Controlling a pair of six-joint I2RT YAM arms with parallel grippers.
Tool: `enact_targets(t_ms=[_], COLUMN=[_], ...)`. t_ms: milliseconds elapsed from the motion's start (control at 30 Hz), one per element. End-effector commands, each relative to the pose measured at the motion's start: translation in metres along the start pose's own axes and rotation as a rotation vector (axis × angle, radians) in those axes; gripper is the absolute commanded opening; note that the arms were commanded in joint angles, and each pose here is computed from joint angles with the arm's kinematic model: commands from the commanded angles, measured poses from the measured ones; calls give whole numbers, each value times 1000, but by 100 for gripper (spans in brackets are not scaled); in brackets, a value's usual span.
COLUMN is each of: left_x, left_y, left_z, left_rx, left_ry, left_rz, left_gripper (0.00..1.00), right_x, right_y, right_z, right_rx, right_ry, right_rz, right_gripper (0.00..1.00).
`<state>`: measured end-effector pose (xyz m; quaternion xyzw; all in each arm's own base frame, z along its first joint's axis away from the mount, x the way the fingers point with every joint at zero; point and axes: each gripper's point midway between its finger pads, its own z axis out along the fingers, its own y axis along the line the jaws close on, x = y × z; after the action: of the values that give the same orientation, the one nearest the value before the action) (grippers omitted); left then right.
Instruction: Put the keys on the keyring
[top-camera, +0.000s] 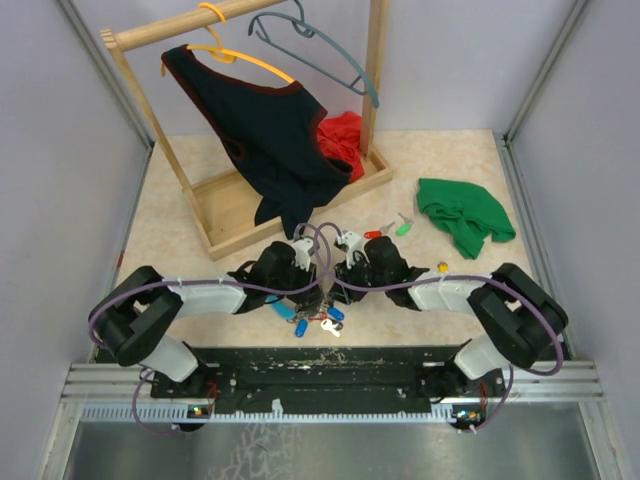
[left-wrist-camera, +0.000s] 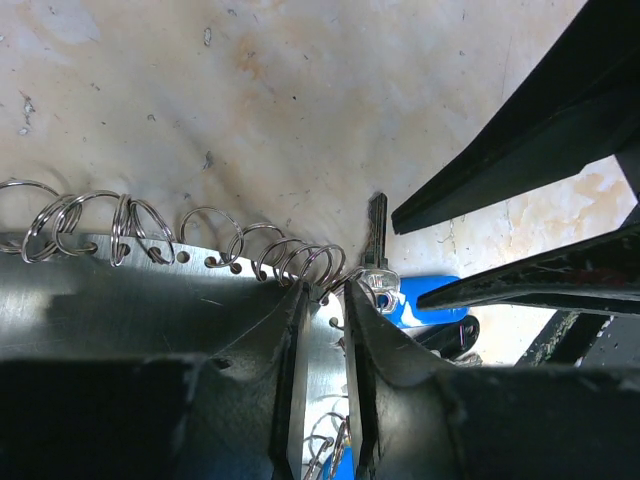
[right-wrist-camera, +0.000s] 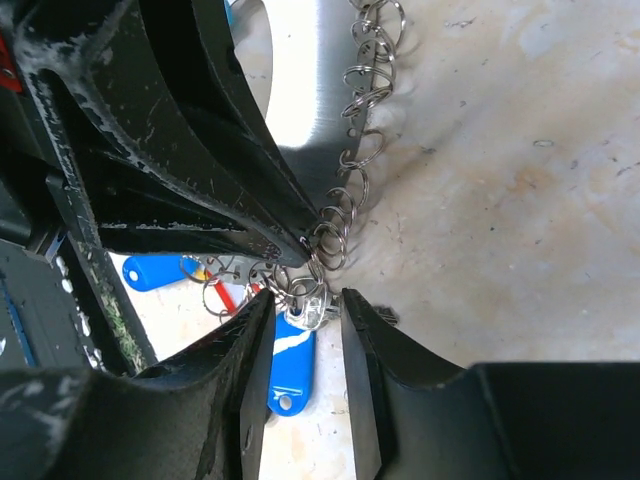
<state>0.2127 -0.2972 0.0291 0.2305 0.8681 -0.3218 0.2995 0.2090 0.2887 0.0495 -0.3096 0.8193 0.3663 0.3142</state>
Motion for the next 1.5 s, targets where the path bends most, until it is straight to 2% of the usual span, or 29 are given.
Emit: enact_targets(t_ms=[0,167,300,900,1200,1467], left_x=[6,8,8,9,11,11], left_y=[1,1,1,0,0,-1], left_z=[2,2,1,0,1,0], left_rx=[4,7,6,15,18,29], left_ry=[6,6,3,-7,-13,-29], left_rz=[9,7,5,0,-16,-34], left_gripper=[25,25,25,24,23,23], right_x=[-22,-17,-12,-1,12,12], right_y=[10,9,6,-12,-4,1], right_z=[8,16,20,24,30,35], right_rx=[-103,-130,-132,-84,-160,-205], right_ry=[-76,-60,-50,-42,3,-1], right_rz=[-40,-24,-14,29,53,59], right_gripper=[32,25,23,22,21,17])
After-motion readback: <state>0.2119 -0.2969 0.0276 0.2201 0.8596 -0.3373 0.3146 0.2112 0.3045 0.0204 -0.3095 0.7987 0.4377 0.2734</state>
